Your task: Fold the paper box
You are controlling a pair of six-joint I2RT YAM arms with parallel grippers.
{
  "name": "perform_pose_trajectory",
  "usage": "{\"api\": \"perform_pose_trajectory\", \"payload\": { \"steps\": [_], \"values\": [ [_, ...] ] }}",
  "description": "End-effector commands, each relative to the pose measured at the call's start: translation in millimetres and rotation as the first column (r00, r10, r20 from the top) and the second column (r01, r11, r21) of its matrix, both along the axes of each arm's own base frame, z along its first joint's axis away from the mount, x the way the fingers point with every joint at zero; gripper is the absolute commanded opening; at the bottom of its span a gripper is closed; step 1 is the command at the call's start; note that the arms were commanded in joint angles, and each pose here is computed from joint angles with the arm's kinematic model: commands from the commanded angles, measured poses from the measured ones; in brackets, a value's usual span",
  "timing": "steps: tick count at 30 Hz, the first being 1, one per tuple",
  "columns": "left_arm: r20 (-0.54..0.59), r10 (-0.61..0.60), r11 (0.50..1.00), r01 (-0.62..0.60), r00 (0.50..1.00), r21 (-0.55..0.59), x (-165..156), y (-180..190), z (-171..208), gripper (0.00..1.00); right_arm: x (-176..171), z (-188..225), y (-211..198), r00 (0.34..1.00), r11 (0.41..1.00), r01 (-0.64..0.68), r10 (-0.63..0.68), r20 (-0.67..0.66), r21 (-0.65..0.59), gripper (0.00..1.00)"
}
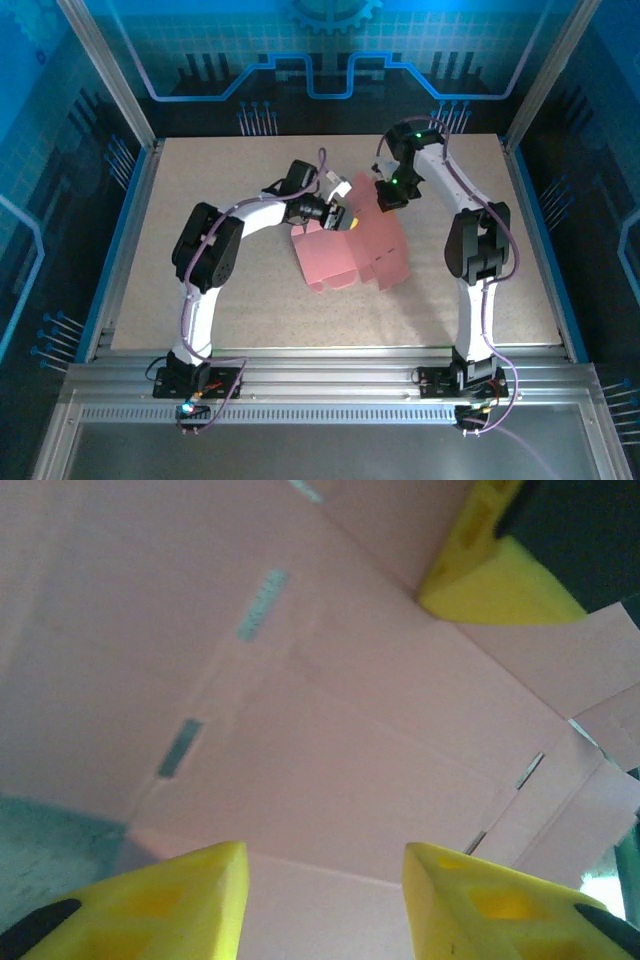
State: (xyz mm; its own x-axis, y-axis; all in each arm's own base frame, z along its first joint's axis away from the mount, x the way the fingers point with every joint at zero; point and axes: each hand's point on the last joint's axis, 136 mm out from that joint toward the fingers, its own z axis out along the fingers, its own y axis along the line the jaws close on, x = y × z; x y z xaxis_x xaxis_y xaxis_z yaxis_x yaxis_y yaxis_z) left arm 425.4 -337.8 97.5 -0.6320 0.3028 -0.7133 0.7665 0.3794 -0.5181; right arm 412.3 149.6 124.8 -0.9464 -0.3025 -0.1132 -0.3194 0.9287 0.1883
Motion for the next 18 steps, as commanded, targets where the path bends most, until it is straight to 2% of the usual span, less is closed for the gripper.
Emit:
{"api": "perform_pose_trajectory", "payload": {
  "steps": [1,6,12,18],
  "values": [
    [0.033,0.027,0.998,-0.029,0.999,0.050,0,3,-3,0.47,4,5,5,1.000,1.000,0.007,-0.007,0.022,-0.024,0.00],
    [0.043,0.040,0.998,-0.042,0.998,0.050,2,3,-4,0.50,3,7,6,1.000,1.000,0.007,-0.006,0.023,-0.025,0.00],
    [0.014,0.051,0.997,-0.051,0.999,0.051,1,3,-7,0.43,6,10,10,1.000,1.000,0.014,-0.014,0.025,-0.005,0.00],
    [-0.106,0.088,0.991,-0.076,0.990,0.112,-1,7,-26,0.45,6,17,10,0.999,1.000,0.009,-0.010,0.037,0.003,0.00]
  ]
}}
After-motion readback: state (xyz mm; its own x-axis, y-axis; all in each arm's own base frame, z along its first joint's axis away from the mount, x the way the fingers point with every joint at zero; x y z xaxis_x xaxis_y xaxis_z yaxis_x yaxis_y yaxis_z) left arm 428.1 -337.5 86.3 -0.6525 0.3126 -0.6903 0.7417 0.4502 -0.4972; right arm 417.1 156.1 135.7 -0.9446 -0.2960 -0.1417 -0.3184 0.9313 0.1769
